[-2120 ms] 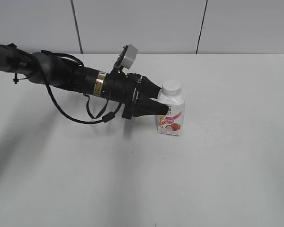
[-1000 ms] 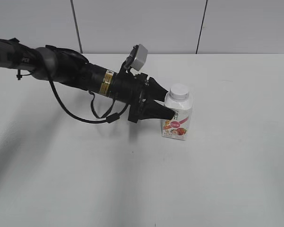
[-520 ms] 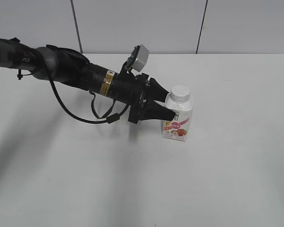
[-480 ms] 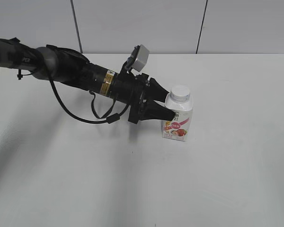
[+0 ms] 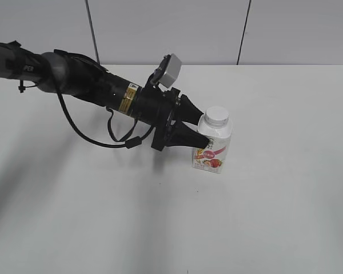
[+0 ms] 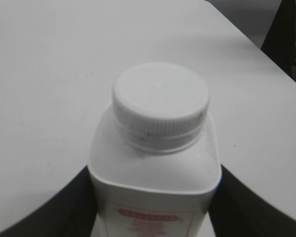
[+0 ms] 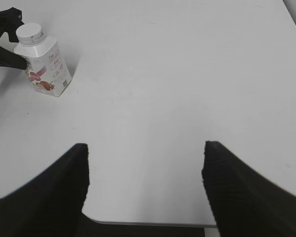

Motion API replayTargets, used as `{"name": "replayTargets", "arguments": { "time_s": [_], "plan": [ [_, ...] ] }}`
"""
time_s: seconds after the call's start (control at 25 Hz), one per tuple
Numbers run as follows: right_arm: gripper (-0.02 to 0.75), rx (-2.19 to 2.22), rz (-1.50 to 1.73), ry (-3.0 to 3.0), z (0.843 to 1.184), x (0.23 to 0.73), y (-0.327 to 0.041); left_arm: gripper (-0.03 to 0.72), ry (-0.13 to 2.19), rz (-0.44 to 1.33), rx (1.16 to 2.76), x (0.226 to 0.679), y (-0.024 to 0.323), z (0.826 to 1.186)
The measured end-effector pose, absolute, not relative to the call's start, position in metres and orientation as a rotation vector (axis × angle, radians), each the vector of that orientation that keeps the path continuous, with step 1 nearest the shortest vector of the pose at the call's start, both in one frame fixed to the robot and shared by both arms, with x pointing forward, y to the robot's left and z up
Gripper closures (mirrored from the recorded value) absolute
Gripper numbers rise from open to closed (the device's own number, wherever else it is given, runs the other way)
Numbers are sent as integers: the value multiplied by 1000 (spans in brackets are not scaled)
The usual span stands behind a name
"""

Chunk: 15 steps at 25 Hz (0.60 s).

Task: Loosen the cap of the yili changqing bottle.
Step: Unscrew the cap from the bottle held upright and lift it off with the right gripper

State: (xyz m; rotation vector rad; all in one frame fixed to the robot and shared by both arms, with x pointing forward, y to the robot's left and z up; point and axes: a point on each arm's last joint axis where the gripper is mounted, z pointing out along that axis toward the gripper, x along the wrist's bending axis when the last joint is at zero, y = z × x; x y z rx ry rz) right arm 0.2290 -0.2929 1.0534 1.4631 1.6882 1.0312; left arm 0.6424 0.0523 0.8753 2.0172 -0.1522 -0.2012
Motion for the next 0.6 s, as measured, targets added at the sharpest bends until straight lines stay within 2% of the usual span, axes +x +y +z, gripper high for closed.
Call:
{"name": "replayTargets", "arguments": {
  "time_s": [0.44,0.6],
  "plan": [
    [172,1460,1071,1719,1054,230,-289,273,-156,-205,2017,641,50,875],
    [172,1495,935,1872,1062,264,-286,273,-156,-205,2017,641,50,875]
  ]
}}
